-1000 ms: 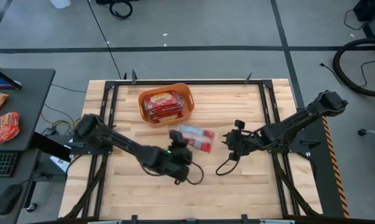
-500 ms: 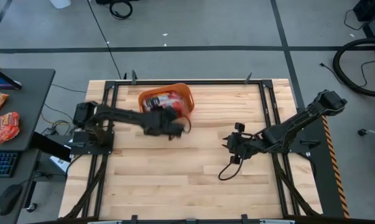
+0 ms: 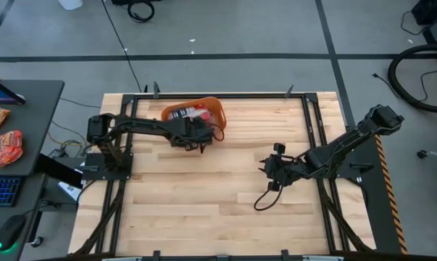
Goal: Sort popcorn bags into baskets
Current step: Put the popcorn bag into the orange bin, then return to Home Position
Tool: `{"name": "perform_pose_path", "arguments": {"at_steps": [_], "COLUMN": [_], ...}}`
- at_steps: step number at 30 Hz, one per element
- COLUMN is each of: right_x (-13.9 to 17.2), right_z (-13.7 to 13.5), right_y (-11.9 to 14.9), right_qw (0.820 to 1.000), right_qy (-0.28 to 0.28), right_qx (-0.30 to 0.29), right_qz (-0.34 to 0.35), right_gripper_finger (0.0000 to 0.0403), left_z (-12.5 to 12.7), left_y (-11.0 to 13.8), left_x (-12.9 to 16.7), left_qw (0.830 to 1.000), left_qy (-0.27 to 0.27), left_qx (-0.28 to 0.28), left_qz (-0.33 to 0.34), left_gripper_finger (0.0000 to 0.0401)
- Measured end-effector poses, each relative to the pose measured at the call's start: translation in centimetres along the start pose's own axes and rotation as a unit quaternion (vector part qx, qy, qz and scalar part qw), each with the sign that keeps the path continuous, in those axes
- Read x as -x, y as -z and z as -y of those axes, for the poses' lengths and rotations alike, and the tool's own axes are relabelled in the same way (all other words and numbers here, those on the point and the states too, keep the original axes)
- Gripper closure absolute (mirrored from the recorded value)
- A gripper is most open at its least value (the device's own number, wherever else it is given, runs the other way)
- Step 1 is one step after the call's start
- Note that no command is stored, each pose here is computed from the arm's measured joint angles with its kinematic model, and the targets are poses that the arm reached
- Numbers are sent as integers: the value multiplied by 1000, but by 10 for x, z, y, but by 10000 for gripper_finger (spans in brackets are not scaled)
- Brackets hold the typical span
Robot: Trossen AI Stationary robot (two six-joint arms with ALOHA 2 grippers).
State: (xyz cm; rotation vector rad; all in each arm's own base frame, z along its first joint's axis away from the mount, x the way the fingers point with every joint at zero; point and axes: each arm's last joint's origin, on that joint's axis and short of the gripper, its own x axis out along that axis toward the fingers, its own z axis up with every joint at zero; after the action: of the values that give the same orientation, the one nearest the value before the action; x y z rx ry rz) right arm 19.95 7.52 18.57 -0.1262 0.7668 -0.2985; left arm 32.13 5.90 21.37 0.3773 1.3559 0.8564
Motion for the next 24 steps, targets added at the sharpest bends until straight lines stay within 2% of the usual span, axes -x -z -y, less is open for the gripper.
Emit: {"name": "perform_pose_path", "arguments": {"at_steps": [5, 10, 14, 17, 24], "right_x": [0, 0, 1, 0, 1], "right_z": [0, 0, 0, -2, -7], "right_y": [0, 0, 1, 3, 16], "right_qw": [1000, 1000, 1000, 1000, 1000], "right_qy": [-1, -2, -2, -7, -24], "right_qx": [-3, 1, 2, 2, -8], "right_qz": [-1, -2, -4, 2, 18], "right_gripper_finger": [272, 272, 272, 272, 272], "left_z": [7, -4, -20, -25, -21], "left_y": [6, 14, 20, 28, 66], "left_x": [16, 41, 58, 63, 58], "left_qw": [1000, 999, 995, 985, 944], "left_qy": [3, 13, 60, 107, 213], "left_qx": [-28, -17, 19, 43, 105], "left_qz": [8, 45, 80, 130, 231], "left_gripper_finger": [247, 212, 205, 209, 228]}}
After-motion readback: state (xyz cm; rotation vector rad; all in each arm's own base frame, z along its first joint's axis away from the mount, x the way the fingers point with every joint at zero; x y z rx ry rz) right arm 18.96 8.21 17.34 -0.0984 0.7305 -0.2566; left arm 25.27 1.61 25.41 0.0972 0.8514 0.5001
